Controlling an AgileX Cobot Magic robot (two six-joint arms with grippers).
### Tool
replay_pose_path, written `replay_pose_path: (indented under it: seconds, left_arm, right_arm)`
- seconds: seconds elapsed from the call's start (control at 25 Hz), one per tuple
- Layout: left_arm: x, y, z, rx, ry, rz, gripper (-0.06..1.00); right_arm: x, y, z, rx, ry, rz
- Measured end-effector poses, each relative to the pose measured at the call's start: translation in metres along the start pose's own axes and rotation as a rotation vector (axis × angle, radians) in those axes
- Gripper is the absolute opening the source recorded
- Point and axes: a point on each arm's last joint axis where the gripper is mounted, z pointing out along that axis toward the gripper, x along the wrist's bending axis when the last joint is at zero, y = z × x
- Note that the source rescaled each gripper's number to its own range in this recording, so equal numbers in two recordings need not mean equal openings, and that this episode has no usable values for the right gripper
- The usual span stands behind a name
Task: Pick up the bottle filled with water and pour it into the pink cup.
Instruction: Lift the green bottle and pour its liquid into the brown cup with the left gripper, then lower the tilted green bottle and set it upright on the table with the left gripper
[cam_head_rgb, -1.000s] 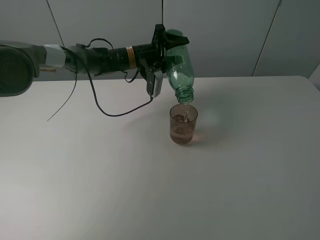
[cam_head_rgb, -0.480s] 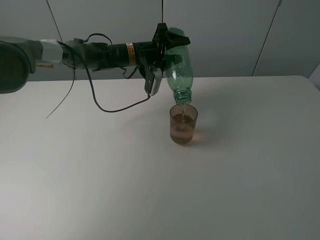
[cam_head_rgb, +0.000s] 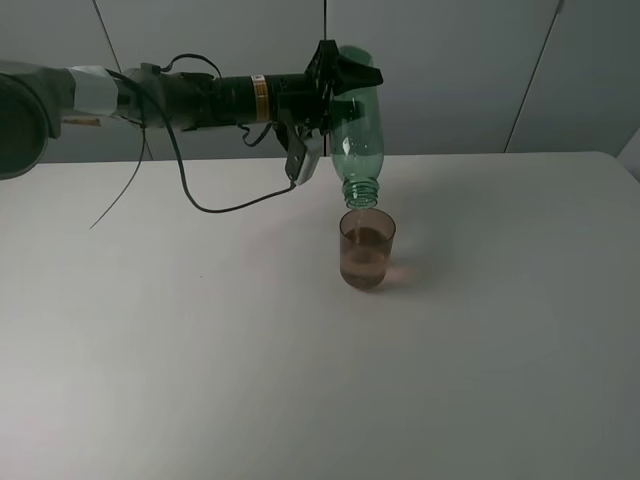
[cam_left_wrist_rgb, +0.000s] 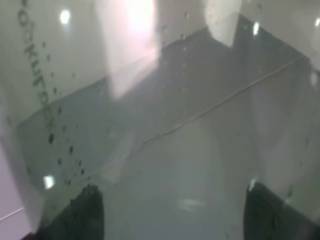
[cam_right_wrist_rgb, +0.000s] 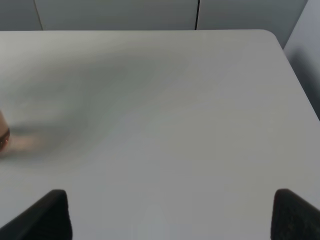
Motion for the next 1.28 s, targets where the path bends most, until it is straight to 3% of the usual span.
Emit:
replay_pose_path:
  seconds: [0.52,0.84,1.08,1.2,1.28]
  left_arm:
    - [0.006,0.012,0.012,-0.037,0.008,0.068,0.0]
    - [0.021,0.008,0.013,-0.024,0.012,0.102,0.0]
    - [0.007,0.017,0.008,-0.005,-0.011,-0.069,0.0]
    - [-0.004,0.019,-0.003,0.028,-0.032,-0.209,0.0]
    - [-0.009,0.018,-0.014,0.069,-0.049,-0.353,0.0]
  right_arm:
    - [0.0,0.0,0.0,0.0,0.0,0.0]
    - [0.0,0.0,0.0,0.0,0.0,0.0]
    - [0.0,0.0,0.0,0.0,0.0,0.0]
    - [0.0,0.0,0.0,0.0,0.0,0.0]
    - [0.0,0.0,0.0,0.0,0.0,0.0]
